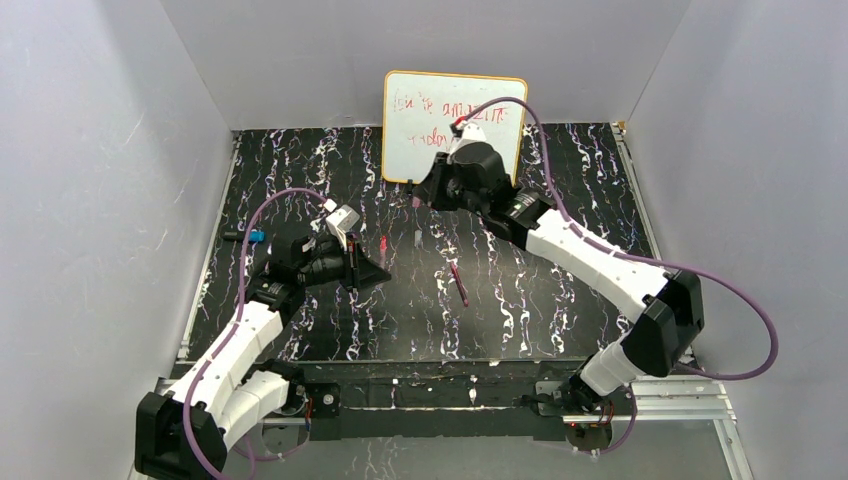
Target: Insert the pens into the pen caps
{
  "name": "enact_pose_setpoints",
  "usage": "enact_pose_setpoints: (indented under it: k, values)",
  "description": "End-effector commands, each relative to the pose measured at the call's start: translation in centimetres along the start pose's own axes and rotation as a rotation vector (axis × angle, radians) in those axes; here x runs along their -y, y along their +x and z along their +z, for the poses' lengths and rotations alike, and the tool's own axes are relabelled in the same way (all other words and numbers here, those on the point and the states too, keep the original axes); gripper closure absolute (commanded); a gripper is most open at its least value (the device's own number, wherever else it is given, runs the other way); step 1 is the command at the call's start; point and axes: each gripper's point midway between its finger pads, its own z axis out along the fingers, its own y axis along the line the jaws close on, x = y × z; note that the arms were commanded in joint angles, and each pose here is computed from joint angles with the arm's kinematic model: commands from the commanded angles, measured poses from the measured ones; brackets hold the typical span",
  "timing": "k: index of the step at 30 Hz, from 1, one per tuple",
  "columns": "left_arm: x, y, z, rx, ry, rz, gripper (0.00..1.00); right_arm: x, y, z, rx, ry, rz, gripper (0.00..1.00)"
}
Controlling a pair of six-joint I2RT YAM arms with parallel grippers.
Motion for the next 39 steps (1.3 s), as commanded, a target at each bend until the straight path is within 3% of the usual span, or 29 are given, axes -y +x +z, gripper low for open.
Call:
enact_pose_setpoints:
  k: [1,20,39]
  values:
    - [1.2,-0.3,0.0,0.011,0.064,0.018,1.00,-4.3,-1.2,0.3,0.033,-0.112,-0.057,0.99]
    - [1.1,-0.6,0.1,0.027,0.059,0.018,1.00,-9.0,2.1,-0.1,-0.046,-0.259,-0.092,0.99]
    - [0.6,-0.6,0.1,0.022,0.032,0.012,1.00,-8.7,3.5,-1.9,-0.056,-0.260,-0.112,0.99]
